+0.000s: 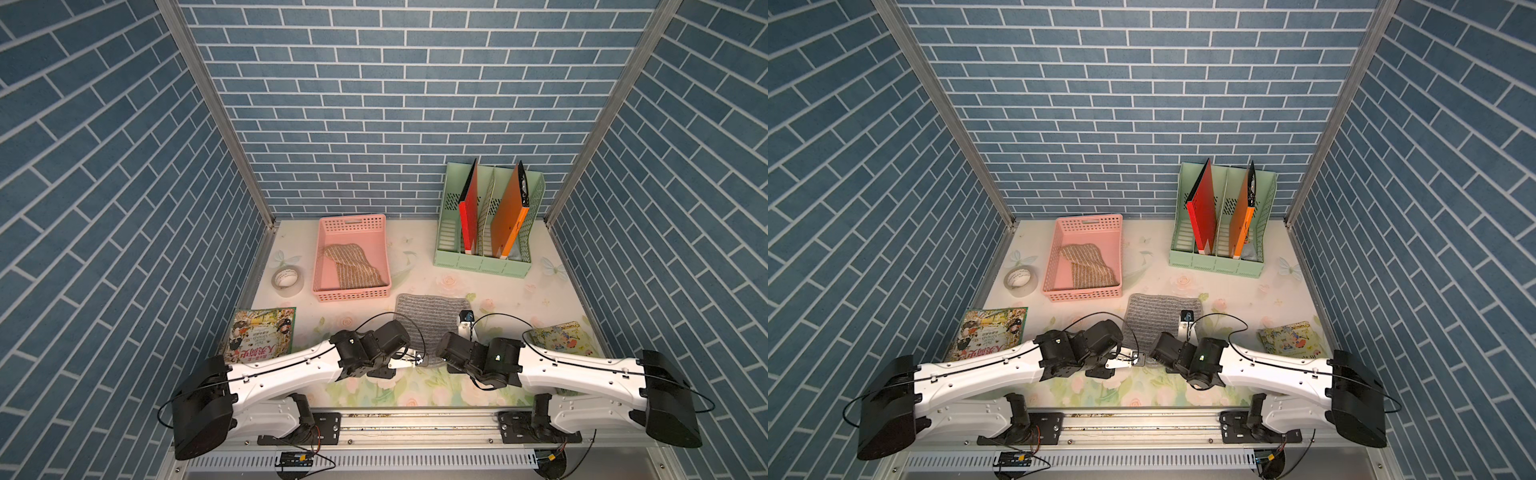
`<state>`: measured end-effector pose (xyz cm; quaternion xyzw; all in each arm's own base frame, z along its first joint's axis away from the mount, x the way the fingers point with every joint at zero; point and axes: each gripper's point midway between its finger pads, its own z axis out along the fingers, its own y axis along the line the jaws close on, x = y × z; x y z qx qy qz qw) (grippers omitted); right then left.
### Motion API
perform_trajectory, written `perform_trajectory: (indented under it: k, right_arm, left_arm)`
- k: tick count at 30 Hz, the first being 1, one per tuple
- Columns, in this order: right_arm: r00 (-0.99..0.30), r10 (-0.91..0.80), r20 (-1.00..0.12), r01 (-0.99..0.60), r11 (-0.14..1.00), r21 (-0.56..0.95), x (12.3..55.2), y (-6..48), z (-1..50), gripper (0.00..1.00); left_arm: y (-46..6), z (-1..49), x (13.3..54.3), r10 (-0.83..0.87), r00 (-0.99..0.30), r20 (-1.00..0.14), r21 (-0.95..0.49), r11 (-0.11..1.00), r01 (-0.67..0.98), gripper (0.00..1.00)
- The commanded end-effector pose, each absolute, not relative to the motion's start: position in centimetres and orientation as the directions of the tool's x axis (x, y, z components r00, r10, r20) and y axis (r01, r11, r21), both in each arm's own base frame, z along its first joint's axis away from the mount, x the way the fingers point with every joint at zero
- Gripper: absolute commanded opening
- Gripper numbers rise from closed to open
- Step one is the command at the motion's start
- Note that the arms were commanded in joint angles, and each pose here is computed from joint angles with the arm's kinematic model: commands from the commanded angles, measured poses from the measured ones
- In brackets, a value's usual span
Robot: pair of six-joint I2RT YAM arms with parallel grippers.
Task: Fold the square dishcloth
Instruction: Fold the cleaning item at the center of the board.
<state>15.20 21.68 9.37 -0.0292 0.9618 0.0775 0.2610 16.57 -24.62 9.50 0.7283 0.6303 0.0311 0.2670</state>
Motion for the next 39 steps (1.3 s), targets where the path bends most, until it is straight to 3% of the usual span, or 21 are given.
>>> perform_trajectory:
  k: [1, 6, 15, 26, 34, 39]
  right_arm:
    - [-0.840, -0.056, -0.539, -0.096, 0.994, 0.047, 16.5, 20.1, 10.4, 0.12]
    - [-0.839, -0.032, -0.544, -0.075, 0.996, 0.057, 17.6, 19.5, 11.1, 0.12]
    - [-0.861, 0.002, -0.509, -0.050, 0.995, 0.089, 16.3, 17.2, 9.3, 0.13]
    - [-0.861, -0.027, -0.508, -0.075, 0.994, 0.074, 21.3, 19.0, 9.8, 0.16]
    - [-0.883, 0.003, -0.470, -0.048, 0.994, 0.096, 25.4, 19.0, 8.1, 0.21]
    - [-0.884, 0.022, -0.467, -0.027, 0.995, 0.099, 27.4, 18.9, 7.3, 0.27]
  left_arm:
    - [-24.6, 10.1, 17.5, 0.943, 0.209, -0.260, 0.449, -0.074, 0.891, 0.00]
    - [-24.1, 10.2, 19.0, 0.960, 0.164, -0.228, 0.436, -0.050, 0.898, 0.00]
    - [-22.9, 9.5, 17.8, 0.959, 0.148, -0.242, 0.388, -0.044, 0.920, 0.00]
    - [-26.1, 10.8, 24.6, 0.942, 0.072, -0.328, 0.511, 0.113, 0.852, 0.00]
    - [-27.0, 7.8, 28.2, 0.961, 0.027, -0.276, 0.530, 0.129, 0.838, 0.00]
    - [-26.6, 7.0, 32.0, 0.964, -0.047, -0.261, 0.583, 0.196, 0.788, 0.00]
